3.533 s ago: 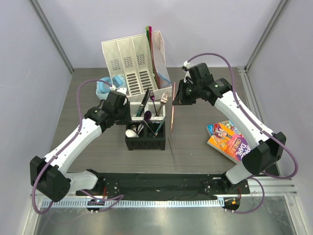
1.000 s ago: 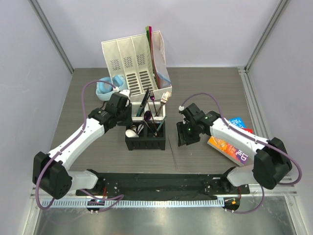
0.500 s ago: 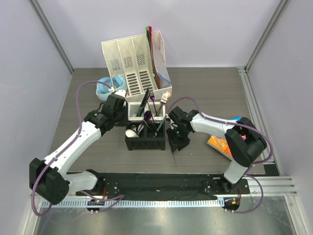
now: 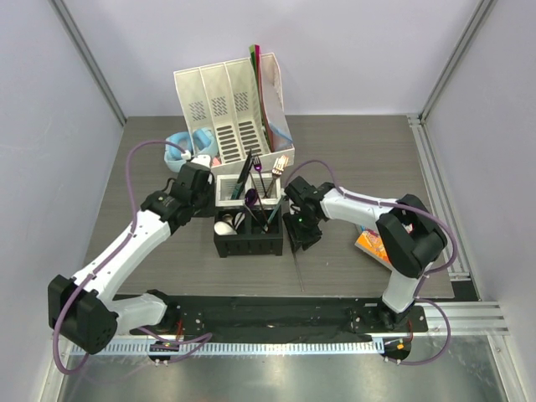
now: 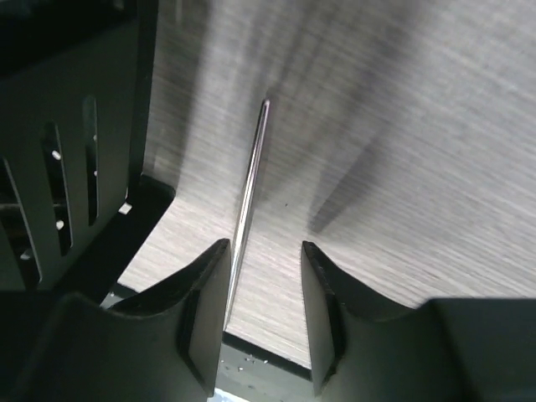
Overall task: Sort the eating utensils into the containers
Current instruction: Pick up the chopstick from the center of the board.
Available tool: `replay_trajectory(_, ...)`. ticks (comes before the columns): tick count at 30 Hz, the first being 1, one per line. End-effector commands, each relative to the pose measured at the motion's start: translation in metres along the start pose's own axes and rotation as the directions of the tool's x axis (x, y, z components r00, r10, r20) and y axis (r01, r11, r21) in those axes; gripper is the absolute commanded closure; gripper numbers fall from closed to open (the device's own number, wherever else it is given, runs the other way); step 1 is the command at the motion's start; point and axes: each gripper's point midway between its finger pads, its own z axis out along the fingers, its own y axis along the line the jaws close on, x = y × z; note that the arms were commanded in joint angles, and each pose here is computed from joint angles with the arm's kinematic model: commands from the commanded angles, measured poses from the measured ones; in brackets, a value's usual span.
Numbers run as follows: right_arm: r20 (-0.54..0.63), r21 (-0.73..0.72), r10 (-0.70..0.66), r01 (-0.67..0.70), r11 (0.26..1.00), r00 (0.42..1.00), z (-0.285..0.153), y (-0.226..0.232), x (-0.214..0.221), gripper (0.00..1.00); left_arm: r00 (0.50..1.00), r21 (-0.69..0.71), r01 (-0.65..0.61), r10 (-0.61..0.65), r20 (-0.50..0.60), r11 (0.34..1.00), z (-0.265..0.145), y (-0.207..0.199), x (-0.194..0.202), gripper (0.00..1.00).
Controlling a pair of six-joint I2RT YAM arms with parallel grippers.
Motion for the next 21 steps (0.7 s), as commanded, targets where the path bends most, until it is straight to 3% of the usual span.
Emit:
replay_trajectory(1, -0.027, 0.046, -0.031, 0.032, 0.998, 0.999, 0.012, 0.003, -0.001, 0.59, 1.0, -0.02, 0.004, -0.003, 0.029, 1.0, -0.003, 0.007, -0.005, 0.72)
replay_trajectory(9, -0.043, 0.089, 0.034, -0.03, 0.996, 0.999, 0.024, 0.01, 0.01, 0.62, 1.0, -0.035, -0.002, 0.003, 0.016, 0.999, 0.001, 0.011, 0.003, 0.72)
replay_trajectory(18, -0.061, 0.157, 0.072, -0.062, 0.986, 0.996, 0.034, -0.001, 0.052, 0.6, 1.0, -0.02, 0.015, -0.015, -0.003, 1.0, 0.003, 0.009, 0.01, 0.73)
replay_trajectory(21, -0.064, 0.186, 0.08, -0.067, 0.98, 0.995, 0.04, -0.01, 0.065, 0.75, 1.0, -0.02, 0.015, -0.016, -0.014, 1.0, 0.003, 0.009, 0.012, 0.73)
